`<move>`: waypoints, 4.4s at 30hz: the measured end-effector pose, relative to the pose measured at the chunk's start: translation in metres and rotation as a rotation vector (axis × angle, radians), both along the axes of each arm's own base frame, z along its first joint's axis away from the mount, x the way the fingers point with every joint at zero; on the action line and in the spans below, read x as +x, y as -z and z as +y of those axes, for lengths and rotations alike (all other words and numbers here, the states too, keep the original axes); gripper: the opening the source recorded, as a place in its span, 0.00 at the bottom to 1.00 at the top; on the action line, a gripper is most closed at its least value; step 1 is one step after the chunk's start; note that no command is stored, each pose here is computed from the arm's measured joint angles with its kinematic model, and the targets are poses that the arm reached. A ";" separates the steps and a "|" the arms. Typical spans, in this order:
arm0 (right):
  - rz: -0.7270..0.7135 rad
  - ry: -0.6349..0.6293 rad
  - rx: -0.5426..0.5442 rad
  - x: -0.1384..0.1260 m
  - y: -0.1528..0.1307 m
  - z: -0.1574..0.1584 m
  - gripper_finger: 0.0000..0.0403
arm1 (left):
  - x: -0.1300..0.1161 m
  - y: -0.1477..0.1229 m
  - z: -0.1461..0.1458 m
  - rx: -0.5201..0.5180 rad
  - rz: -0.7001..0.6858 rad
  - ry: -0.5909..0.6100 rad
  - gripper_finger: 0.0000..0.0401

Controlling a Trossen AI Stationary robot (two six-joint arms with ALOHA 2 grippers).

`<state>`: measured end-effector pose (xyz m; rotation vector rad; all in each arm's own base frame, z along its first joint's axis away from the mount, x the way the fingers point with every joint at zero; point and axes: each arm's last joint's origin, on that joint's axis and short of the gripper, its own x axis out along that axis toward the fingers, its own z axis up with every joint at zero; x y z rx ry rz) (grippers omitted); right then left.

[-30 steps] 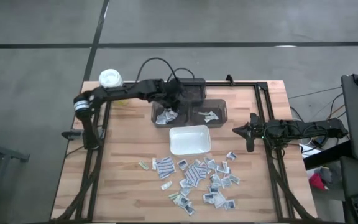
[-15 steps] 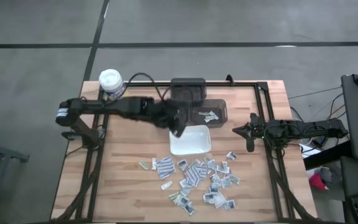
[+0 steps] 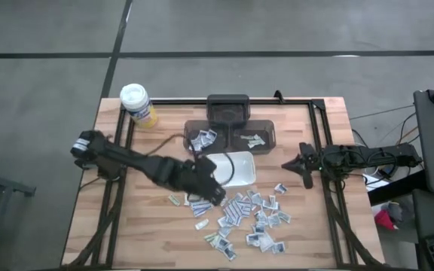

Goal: Pick & Place First Aid Supplies
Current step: Put the alcohol pad into the bottom left black bin

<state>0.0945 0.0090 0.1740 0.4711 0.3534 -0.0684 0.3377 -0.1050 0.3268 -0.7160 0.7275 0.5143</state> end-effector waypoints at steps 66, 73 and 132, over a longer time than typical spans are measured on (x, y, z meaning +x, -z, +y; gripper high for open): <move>0.857 0.218 0.425 0.085 -0.055 0.017 0.02 | -0.219 0.115 0.062 0.398 -0.382 0.394 0.23; 0.952 0.257 0.490 0.089 -0.045 0.025 0.02 | -0.228 0.111 0.068 0.460 -0.420 0.414 0.23; 1.004 0.520 0.618 0.079 -0.010 0.030 0.34 | -0.238 0.123 0.078 0.543 -0.403 0.513 0.23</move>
